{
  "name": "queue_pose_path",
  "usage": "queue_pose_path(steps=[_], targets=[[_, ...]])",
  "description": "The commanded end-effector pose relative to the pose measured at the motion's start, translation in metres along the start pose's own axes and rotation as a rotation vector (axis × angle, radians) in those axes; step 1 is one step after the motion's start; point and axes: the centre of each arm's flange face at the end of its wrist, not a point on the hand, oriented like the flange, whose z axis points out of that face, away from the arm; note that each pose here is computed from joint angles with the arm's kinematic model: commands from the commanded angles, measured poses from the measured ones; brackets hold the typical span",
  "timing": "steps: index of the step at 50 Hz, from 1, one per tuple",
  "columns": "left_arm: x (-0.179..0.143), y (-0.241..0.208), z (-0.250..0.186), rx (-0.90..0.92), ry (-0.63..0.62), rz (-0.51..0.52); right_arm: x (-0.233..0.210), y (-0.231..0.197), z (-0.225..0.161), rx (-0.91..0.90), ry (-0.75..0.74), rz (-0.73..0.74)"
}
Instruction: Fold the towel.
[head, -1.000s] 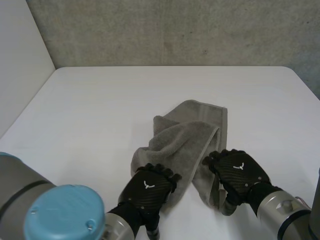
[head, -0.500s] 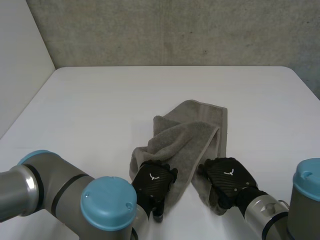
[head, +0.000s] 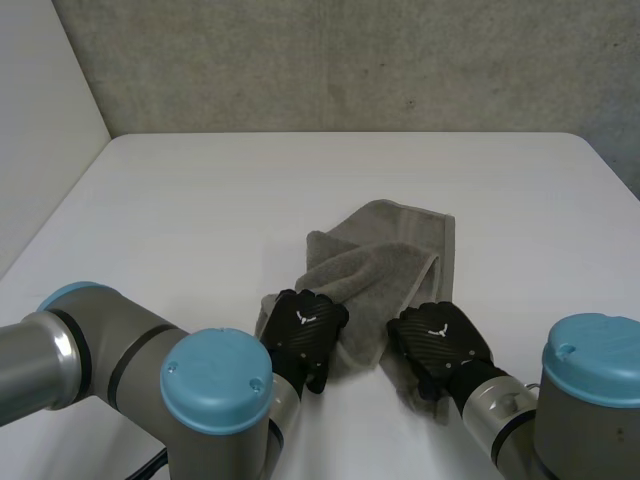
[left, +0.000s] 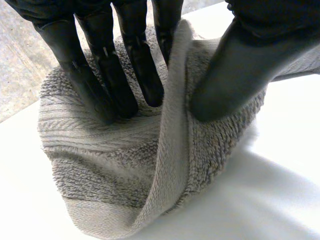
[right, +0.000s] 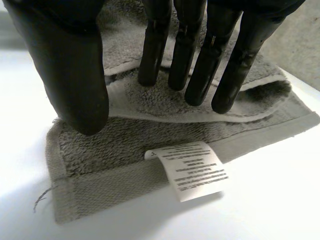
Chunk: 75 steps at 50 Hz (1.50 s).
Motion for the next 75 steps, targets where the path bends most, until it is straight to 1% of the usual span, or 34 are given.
queue_pose_path(steps=[1, 3, 5, 6, 8, 9, 11, 16, 21, 30, 42, 48, 50, 51, 52, 56, 58, 61, 64, 65, 67, 68, 69, 70, 71, 72, 73, 74, 75], targets=[[-0.013, -0.002, 0.008, 0.01, -0.039, 0.005, -0.007, 0.008, 0.001, -0.039, -0.015, -0.001], [-0.019, -0.003, 0.011, 0.012, -0.056, 0.0, -0.007, 0.008, 0.0, -0.042, -0.016, 0.0], [-0.034, -0.007, 0.017, 0.017, -0.097, -0.015, -0.006, 0.007, -0.003, -0.042, -0.016, 0.0], [-0.034, -0.007, 0.017, 0.017, -0.097, -0.015, -0.006, 0.003, -0.006, -0.031, -0.016, -0.001], [-0.052, -0.013, 0.022, 0.032, -0.143, -0.03, -0.005, 0.0, -0.009, -0.025, -0.013, 0.0], [-0.052, -0.013, 0.022, 0.032, -0.143, -0.03, -0.004, -0.003, -0.011, -0.015, -0.012, 0.001], [-0.067, -0.016, 0.025, 0.036, -0.182, -0.039, -0.004, -0.005, -0.012, -0.01, -0.01, 0.003], [-0.082, -0.017, 0.029, 0.033, -0.22, -0.051, -0.003, -0.006, -0.013, -0.005, -0.012, 0.001], [-0.088, -0.017, 0.029, 0.032, -0.235, -0.057, -0.004, -0.003, -0.011, -0.01, -0.014, 0.005], [-0.088, -0.018, 0.029, 0.034, -0.234, -0.057, -0.012, 0.016, -0.001, -0.067, -0.042, 0.002], [-0.086, -0.016, 0.029, 0.031, -0.229, -0.056, -0.004, 0.005, 0.007, -0.003, -0.001, -0.005], [-0.089, -0.019, 0.029, 0.038, -0.237, -0.059, 0.009, -0.015, 0.011, 0.062, 0.079, -0.016], [-0.09, -0.024, 0.028, 0.053, -0.241, -0.061, 0.017, -0.031, 0.011, 0.107, 0.115, -0.02], [-0.094, -0.031, 0.026, 0.073, -0.25, -0.064, 0.017, -0.031, 0.011, 0.107, 0.116, -0.02], [-0.094, -0.031, 0.026, 0.073, -0.25, -0.064, 0.019, -0.04, 0.009, 0.136, 0.124, -0.021], [-0.113, -0.044, 0.024, 0.109, -0.295, -0.081, 0.024, -0.057, 0.005, 0.19, 0.138, -0.029], [-0.117, -0.046, 0.024, 0.117, -0.307, -0.084, 0.026, -0.067, 0.005, 0.22, 0.136, -0.056], [-0.122, -0.053, 0.025, 0.14, -0.317, -0.087, 0.028, -0.071, 0.006, 0.222, 0.13, -0.07], [-0.126, -0.061, 0.029, 0.161, -0.323, -0.087, 0.041, -0.077, 0.01, 0.213, 0.141, -0.099], [-0.126, -0.061, 0.029, 0.161, -0.323, -0.087, 0.051, -0.08, 0.014, 0.198, 0.154, -0.118], [-0.138, -0.071, 0.036, 0.192, -0.351, -0.09, 0.056, -0.084, 0.019, 0.186, 0.154, -0.147], [-0.138, -0.071, 0.037, 0.192, -0.351, -0.09, 0.061, -0.088, 0.028, 0.176, 0.156, -0.185], [-0.148, -0.08, 0.043, 0.222, -0.375, -0.092, 0.061, -0.088, 0.028, 0.176, 0.156, -0.185], [-0.158, -0.091, 0.052, 0.254, -0.395, -0.089, 0.071, -0.097, 0.037, 0.168, 0.18, -0.236], [-0.158, -0.091, 0.052, 0.254, -0.396, -0.089, 0.08, -0.113, 0.046, 0.183, 0.206, -0.296], [-0.167, -0.105, 0.061, 0.294, -0.414, -0.076, 0.08, -0.113, 0.046, 0.184, 0.206, -0.297], [-0.167, -0.105, 0.061, 0.294, -0.414, -0.076, 0.09, -0.133, 0.054, 0.212, 0.245, -0.356], [-0.18, -0.124, 0.066, 0.347, -0.441, -0.056, 0.106, -0.155, 0.059, 0.258, 0.305, -0.407], [-0.197, -0.146, 0.068, 0.411, -0.479, -0.037, 0.106, -0.155, 0.059, 0.259, 0.306, -0.407]])
